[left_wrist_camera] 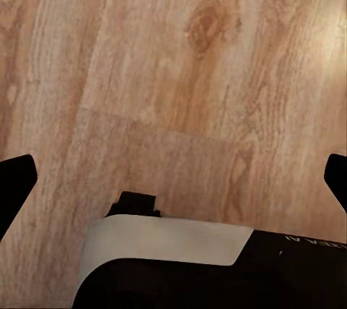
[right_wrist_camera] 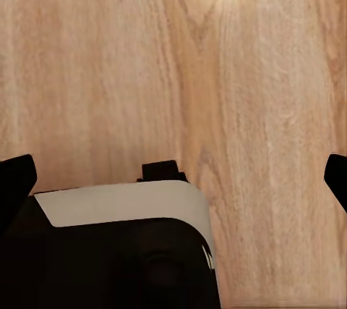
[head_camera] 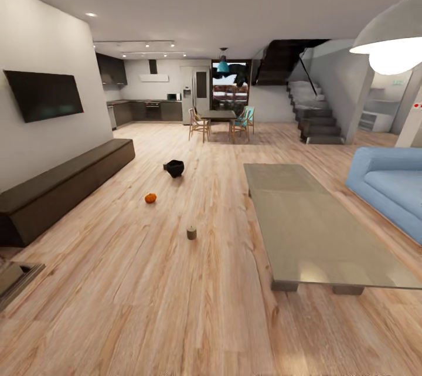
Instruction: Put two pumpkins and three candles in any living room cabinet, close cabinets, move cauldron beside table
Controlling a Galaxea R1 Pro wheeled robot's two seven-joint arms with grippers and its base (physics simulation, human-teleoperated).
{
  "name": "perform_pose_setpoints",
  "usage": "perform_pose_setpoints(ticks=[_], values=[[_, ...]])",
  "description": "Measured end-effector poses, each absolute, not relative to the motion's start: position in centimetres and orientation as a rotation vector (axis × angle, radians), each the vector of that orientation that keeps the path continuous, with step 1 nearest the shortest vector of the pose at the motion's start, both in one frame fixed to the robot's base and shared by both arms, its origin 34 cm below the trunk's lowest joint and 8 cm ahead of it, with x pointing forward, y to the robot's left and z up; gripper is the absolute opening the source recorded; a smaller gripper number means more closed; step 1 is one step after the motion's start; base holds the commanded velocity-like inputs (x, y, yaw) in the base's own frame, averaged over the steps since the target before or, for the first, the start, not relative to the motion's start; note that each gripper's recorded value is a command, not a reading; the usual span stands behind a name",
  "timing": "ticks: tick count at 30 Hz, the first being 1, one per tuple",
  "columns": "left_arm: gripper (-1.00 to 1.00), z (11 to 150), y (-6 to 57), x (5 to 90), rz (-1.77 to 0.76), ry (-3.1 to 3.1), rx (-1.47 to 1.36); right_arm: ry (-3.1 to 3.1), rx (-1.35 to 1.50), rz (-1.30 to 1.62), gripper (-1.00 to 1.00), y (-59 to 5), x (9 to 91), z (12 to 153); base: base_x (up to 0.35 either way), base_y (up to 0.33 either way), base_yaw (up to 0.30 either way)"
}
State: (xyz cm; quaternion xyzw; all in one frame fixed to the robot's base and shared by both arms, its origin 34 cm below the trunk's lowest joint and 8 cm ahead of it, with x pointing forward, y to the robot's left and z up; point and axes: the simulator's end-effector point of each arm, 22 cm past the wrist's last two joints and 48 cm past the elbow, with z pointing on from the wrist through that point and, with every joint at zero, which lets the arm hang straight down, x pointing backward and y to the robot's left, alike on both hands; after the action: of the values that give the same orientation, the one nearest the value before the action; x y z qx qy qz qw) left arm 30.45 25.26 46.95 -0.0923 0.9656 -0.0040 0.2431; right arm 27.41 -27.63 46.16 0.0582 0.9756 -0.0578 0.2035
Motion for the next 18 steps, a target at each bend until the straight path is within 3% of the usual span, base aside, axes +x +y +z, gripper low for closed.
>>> perform_pose_setpoints(ticks=[8,18], values=[[1.00,46.93,25.26,30.38,-0.011,2.640,-0.251,2.722,0.162,-0.161,1.00,-27.63,27.41,46.17,-0.272,0.000,0.260],[1.00,46.92,25.24,30.31,-0.011,2.641,-0.250,2.722,0.163,-0.161,1.00,-27.64,27.40,46.18,-0.039,0.000,0.274]])
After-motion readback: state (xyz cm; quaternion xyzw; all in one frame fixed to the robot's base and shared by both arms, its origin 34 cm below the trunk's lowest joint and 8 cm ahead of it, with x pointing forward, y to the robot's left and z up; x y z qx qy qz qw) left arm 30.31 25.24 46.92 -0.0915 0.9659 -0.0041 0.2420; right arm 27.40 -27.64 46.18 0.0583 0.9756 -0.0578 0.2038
